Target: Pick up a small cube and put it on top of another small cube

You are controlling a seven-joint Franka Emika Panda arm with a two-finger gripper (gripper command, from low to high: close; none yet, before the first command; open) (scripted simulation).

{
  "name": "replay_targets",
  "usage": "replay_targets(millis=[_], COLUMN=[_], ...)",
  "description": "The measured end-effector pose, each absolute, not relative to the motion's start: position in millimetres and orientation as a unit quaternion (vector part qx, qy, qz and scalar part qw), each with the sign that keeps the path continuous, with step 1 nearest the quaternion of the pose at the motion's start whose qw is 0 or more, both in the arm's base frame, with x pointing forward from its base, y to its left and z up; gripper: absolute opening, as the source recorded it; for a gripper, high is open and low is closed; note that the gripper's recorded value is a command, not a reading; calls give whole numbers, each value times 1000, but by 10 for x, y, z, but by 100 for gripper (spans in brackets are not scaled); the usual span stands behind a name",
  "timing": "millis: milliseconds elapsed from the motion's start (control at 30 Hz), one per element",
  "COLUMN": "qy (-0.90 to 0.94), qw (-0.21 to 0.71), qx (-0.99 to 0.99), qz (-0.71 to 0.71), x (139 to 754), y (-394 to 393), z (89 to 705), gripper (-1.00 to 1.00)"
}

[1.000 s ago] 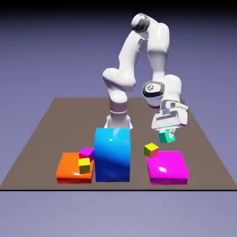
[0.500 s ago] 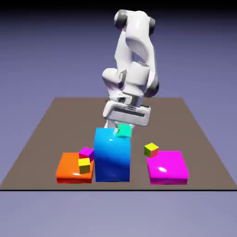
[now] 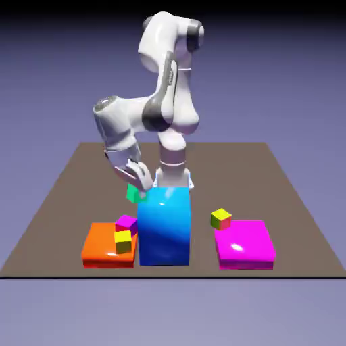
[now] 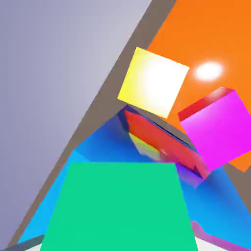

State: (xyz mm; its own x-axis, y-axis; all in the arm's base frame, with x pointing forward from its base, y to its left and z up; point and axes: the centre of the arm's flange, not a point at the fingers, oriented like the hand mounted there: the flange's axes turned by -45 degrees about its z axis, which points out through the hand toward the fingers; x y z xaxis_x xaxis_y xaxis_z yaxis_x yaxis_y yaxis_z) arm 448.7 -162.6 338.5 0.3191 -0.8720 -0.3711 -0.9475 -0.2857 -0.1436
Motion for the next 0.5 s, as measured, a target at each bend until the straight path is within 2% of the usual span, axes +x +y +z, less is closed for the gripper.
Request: replay_targets(millis=[133, 500], qy=[676, 668], qw=[172, 177], qx=[-696, -700], qz=[171, 178], x=[4185, 4211], y=[-2238, -2110], z=[2964, 2670], gripper=[-100, -100])
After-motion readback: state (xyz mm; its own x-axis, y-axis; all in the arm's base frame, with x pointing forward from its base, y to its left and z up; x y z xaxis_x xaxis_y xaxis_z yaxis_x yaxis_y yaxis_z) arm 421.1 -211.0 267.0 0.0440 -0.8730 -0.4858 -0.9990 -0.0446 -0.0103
